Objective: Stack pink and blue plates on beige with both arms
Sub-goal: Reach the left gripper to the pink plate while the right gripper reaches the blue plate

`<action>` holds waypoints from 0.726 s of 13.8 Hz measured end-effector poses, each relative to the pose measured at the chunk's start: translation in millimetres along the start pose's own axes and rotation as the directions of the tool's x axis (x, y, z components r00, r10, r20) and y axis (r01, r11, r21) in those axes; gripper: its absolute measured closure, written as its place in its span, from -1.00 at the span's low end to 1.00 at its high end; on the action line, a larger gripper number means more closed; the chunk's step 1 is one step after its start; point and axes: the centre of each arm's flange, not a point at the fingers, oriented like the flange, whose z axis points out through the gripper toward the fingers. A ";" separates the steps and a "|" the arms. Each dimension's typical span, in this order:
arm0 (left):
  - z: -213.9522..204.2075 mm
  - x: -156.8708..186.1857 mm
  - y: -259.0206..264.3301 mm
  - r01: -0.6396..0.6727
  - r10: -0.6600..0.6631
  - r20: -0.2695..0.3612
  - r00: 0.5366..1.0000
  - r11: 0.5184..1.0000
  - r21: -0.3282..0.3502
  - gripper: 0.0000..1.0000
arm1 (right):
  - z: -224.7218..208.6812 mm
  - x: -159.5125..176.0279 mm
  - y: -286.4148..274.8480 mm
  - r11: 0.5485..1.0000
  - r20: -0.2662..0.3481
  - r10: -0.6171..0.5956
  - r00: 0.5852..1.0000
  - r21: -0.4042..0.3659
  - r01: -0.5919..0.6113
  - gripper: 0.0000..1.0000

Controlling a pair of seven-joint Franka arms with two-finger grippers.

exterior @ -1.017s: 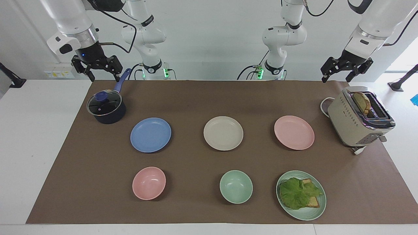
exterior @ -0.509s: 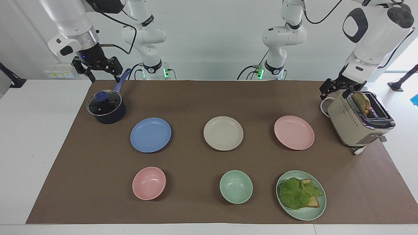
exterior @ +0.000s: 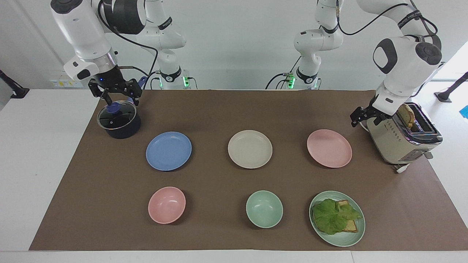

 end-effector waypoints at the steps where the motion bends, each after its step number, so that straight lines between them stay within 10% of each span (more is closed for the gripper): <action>1: 16.0 2.5 -0.8 0.001 -0.001 0.010 1.000 1.000 -0.001 -1.00 | 8.5 2.2 -0.8 1.000 0.005 -0.001 1.000 -0.001 0.001 -1.00; 10: 143.0 7.2 -9.5 0.017 -0.017 0.056 0.998 1.000 -0.008 -1.00 | 29.6 12.7 -3.1 1.000 0.002 -0.005 1.000 -0.003 0.005 -1.00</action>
